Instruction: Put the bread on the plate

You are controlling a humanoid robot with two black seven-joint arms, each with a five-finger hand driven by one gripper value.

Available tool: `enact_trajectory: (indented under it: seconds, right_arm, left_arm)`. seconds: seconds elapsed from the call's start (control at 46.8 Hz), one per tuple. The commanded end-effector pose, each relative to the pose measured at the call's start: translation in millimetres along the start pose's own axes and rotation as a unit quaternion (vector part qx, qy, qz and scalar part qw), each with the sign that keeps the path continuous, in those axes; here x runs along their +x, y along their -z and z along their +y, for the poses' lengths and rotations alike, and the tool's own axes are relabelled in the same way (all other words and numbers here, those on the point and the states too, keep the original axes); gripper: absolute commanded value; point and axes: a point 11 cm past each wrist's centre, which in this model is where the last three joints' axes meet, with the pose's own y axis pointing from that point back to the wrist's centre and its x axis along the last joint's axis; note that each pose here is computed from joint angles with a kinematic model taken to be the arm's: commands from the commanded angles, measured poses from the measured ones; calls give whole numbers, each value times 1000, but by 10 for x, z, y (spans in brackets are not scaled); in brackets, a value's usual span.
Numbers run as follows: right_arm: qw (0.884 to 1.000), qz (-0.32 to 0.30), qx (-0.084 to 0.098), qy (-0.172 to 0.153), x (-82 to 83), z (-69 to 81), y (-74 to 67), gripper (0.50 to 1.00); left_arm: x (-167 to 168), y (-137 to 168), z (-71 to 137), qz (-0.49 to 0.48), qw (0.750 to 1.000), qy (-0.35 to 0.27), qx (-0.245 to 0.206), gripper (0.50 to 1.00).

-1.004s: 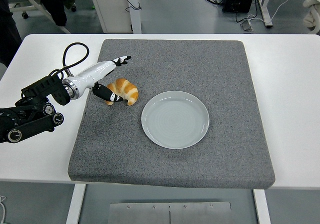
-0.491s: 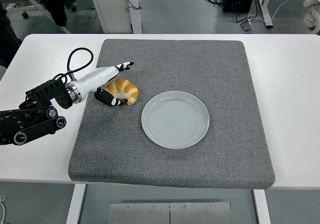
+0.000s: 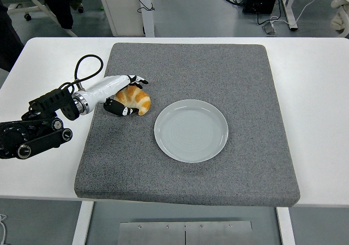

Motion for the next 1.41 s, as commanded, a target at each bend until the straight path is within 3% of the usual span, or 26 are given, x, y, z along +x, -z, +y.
enact_trajectory:
  seconds: [0.0, 0.107, 0.214, 0.342, 0.684, 1.026, 1.389]
  right_arm:
    - [1000, 0, 0, 0, 0, -1, 2, 1000]
    - [1000, 0, 0, 0, 0, -1, 2, 1000]
    - [1000, 0, 1, 0, 0, -1, 4, 1000]
    - [1000, 0, 0, 0, 0, -1, 2, 1000]
    - [1000, 0, 0, 0, 0, -1, 2, 1000]
    - [1000, 0, 0, 0, 0, -1, 2, 1000]
    - [1000, 0, 0, 0, 0, -1, 2, 1000]
  left_arm:
    - [-6, -9, 1, 0, 1000, 1, -7, 668]
    - [-14, -20, 3, 0, 1000, 2, -12, 648]
    - [3, -25, 3, -1, 1000, 1, -15, 556]
    - [63, -33, -6, -2, 1000, -5, -15, 505]
    - [592, -273, -110, -20, 998, -44, -40, 519]
    - [1218, -408, -30, -27, 995, -65, -68, 530]
    - [1519, -584, 0, -24, 992, -70, -100, 537]
